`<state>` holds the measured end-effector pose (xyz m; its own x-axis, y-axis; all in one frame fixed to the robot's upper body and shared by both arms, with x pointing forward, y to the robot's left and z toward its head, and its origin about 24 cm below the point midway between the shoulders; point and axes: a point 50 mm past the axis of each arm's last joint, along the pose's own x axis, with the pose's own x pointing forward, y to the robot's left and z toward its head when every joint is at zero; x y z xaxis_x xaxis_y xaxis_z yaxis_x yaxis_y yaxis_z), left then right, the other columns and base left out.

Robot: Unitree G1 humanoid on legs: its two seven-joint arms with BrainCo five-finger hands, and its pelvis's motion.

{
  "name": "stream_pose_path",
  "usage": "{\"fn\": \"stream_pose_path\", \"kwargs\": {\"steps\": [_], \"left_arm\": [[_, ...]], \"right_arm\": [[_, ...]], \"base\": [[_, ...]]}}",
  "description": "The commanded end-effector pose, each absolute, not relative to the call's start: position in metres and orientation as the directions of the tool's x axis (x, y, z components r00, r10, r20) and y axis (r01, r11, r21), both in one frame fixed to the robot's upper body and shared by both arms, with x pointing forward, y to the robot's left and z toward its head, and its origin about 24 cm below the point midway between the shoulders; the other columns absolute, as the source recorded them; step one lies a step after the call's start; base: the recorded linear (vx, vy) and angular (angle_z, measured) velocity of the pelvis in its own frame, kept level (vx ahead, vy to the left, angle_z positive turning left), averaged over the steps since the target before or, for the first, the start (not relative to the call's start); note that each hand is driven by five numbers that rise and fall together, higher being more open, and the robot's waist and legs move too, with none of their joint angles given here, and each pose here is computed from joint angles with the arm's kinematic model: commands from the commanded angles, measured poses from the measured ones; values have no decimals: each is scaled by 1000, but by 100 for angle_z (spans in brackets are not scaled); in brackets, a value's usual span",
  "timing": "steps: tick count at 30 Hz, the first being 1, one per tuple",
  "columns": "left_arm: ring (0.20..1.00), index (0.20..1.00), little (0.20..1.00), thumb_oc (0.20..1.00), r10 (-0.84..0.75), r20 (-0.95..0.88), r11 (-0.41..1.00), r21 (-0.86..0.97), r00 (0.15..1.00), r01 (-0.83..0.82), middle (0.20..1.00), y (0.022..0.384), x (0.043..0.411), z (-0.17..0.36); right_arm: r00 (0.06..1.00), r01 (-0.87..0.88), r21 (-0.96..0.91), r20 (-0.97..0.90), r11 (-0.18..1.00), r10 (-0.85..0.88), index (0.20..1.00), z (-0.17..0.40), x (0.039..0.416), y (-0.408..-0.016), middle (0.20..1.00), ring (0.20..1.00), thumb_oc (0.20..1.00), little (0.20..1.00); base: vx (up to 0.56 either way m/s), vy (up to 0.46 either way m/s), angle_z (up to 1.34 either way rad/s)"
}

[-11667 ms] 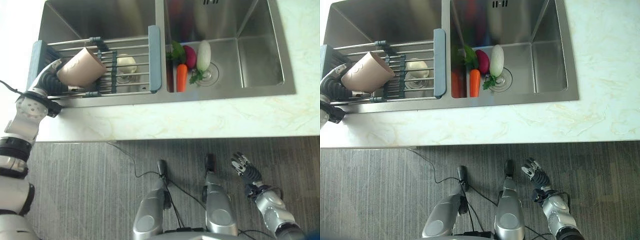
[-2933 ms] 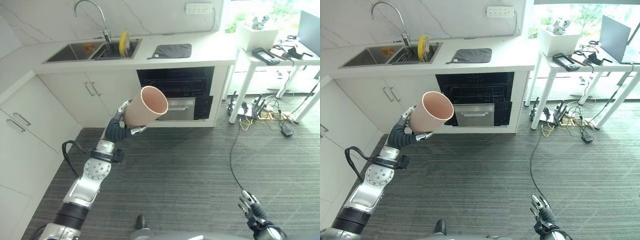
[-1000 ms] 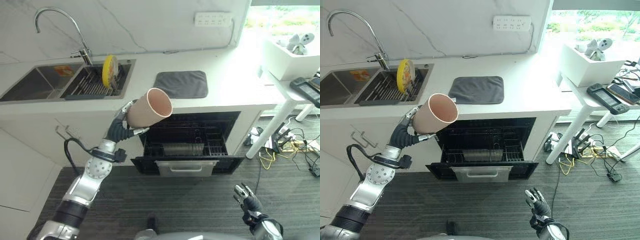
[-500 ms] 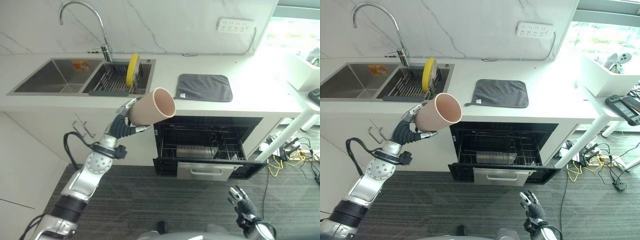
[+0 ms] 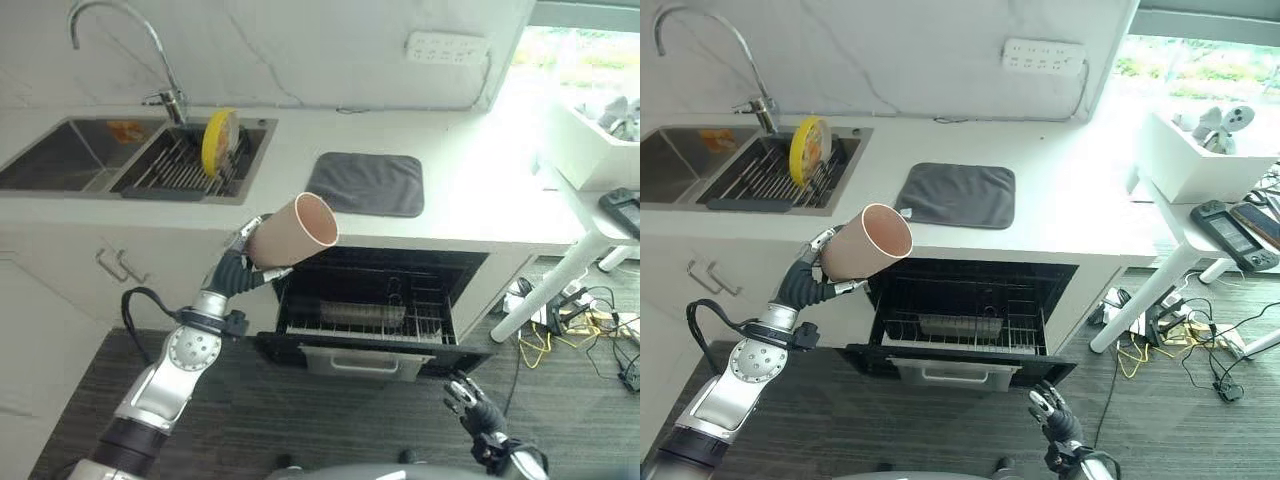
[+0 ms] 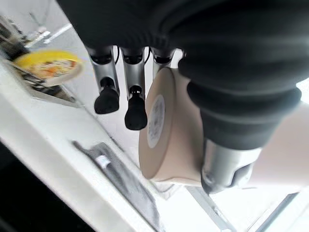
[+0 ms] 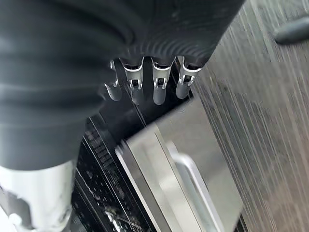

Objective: Place the dishes in the dishwasher.

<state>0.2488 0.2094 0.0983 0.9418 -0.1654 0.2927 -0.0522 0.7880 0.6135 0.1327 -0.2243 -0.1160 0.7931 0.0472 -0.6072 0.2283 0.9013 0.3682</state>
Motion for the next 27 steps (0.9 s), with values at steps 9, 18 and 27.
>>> {"fn": "stream_pose_path", "kwargs": {"steps": [9, 18, 27], "left_arm": [[200, 200, 200, 200, -55, 319, 922, 380, 946, -75, 200, 215, 269, 103], [200, 200, 200, 200, 16, 122, 959, 281, 992, -50, 200, 205, 283, 62], [200, 200, 200, 200, -218, 119, 945, 272, 969, 180, 200, 159, 280, 67]], "right_arm": [[999, 43, 336, -44, 941, -30, 1000, -5, 199, -237, 1000, 1000, 1000, 1000], [974, 41, 250, 208, 967, -95, 1000, 64, 223, -232, 1000, 1000, 1000, 1000], [938, -345, 452, 203, 822, 282, 1000, 73, 243, -165, 1000, 1000, 1000, 1000]], "base": [[78, 140, -16], [0, 40, -35], [-5, -11, 1]]}}
